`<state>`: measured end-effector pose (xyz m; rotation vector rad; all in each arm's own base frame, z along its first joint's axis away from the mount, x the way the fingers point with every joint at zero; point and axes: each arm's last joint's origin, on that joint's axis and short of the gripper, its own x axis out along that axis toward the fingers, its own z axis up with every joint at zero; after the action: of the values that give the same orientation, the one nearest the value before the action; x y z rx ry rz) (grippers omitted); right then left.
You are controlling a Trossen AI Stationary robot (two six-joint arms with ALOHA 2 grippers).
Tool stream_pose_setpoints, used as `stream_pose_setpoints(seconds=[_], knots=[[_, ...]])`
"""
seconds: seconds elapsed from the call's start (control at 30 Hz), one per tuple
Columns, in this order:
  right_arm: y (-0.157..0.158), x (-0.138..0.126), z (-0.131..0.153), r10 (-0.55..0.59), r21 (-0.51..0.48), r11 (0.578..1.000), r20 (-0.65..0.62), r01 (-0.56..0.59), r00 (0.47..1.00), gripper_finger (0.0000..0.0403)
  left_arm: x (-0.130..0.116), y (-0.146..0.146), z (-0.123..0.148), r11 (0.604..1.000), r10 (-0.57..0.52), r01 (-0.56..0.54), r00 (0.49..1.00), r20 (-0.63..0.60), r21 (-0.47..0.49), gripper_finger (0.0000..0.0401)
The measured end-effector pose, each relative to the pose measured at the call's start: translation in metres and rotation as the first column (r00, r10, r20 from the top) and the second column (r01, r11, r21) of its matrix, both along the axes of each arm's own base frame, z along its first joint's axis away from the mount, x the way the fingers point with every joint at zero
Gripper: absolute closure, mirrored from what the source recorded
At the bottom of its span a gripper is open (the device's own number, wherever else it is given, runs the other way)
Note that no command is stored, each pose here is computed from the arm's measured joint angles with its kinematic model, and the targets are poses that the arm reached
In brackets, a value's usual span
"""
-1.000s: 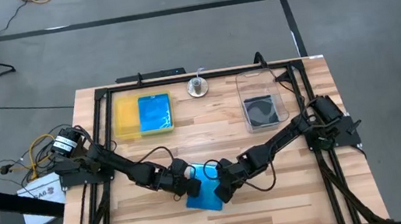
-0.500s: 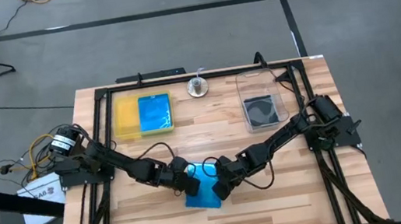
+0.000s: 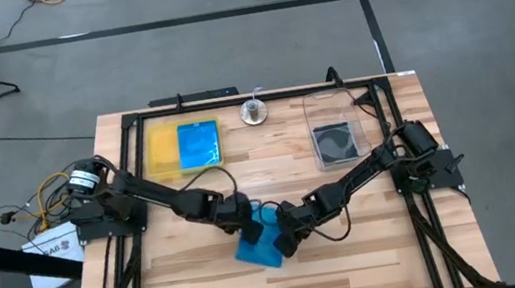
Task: Pick & place jewel cases by type
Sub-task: Put the blue CD case into the yellow bin
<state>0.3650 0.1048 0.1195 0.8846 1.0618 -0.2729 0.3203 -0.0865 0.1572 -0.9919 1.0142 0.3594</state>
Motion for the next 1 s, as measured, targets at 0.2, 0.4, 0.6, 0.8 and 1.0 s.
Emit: stream_pose_setpoints(seconds=[0.2,0.4,0.6,0.8,1.0], knots=[[-0.001,-0.001,0.000,0.019,-0.021,1.000,-0.009,-0.019,1.000,0.0403,0.012,0.006,0.030,0.996,-0.056,0.052,0.997,0.052,0.070,0.0120],[-0.004,0.003,0.002,-0.003,-0.101,0.995,0.036,0.006,0.999,0.0403,0.029,-0.003,0.066,0.993,-0.087,0.107,0.938,0.334,-0.043,0.0121],[-0.008,0.004,0.005,-0.042,-0.115,0.992,0.046,0.047,0.998,0.0403,0.025,-0.008,0.062,0.978,-0.137,0.178,0.941,0.309,-0.108,0.0121],[-0.017,0.007,0.005,-0.074,-0.101,0.992,0.040,0.078,0.996,0.0403,0.023,-0.010,0.045,0.976,-0.156,0.181,0.969,0.190,-0.121,0.0129],[-0.017,0.006,0.004,-0.050,-0.068,0.996,0.020,0.052,0.999,0.0403,0.016,-0.008,0.039,0.981,-0.160,0.170,0.982,0.105,-0.091,0.0197]])
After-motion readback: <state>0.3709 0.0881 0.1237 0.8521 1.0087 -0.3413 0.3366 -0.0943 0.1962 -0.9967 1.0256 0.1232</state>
